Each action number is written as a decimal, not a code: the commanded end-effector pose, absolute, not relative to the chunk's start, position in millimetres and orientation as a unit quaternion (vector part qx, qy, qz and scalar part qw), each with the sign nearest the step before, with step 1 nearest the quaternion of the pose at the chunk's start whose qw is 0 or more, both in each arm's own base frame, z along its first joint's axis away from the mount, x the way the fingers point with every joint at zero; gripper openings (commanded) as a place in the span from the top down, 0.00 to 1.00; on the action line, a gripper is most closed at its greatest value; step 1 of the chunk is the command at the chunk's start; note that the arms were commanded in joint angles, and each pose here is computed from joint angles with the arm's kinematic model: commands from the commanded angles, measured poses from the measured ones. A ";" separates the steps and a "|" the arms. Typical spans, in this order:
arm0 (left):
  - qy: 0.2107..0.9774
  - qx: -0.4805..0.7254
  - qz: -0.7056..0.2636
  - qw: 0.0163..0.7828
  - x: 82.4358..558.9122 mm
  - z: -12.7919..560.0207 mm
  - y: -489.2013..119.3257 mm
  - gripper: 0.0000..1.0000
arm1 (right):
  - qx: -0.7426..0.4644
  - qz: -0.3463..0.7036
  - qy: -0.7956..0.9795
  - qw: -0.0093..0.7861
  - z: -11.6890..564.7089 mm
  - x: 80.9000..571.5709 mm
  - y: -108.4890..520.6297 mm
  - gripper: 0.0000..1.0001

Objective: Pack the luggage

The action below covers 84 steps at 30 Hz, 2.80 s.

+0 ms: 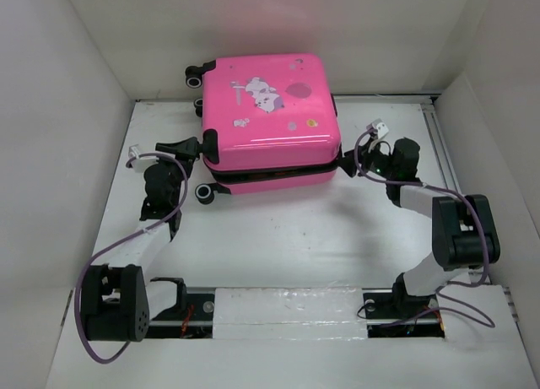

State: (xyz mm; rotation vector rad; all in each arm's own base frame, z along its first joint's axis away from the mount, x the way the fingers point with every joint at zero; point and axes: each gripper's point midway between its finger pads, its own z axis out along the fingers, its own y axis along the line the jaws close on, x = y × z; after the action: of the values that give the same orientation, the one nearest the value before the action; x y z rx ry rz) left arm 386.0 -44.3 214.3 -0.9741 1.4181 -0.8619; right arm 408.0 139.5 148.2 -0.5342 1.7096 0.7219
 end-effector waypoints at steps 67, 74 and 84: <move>0.602 -0.339 -0.468 0.551 377.5 216.5 -95.4 1.00 | -0.223 0.294 0.738 0.565 141.0 355.7 209.8 1.00; 0.606 -0.326 -0.508 0.518 372.4 210.1 -111.0 1.00 | -0.261 0.300 0.745 0.535 146.7 289.1 288.7 1.00; 0.614 -0.262 -0.574 0.474 346.9 228.0 -170.7 1.00 | -0.324 0.354 0.708 0.519 168.4 282.1 373.5 1.00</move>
State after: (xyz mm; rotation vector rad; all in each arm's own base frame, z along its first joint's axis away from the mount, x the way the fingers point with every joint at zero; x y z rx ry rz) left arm 382.8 -89.7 192.1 -0.9812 1.4141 -1.1287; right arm 305.2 311.2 127.7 -0.6586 1.8491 0.6296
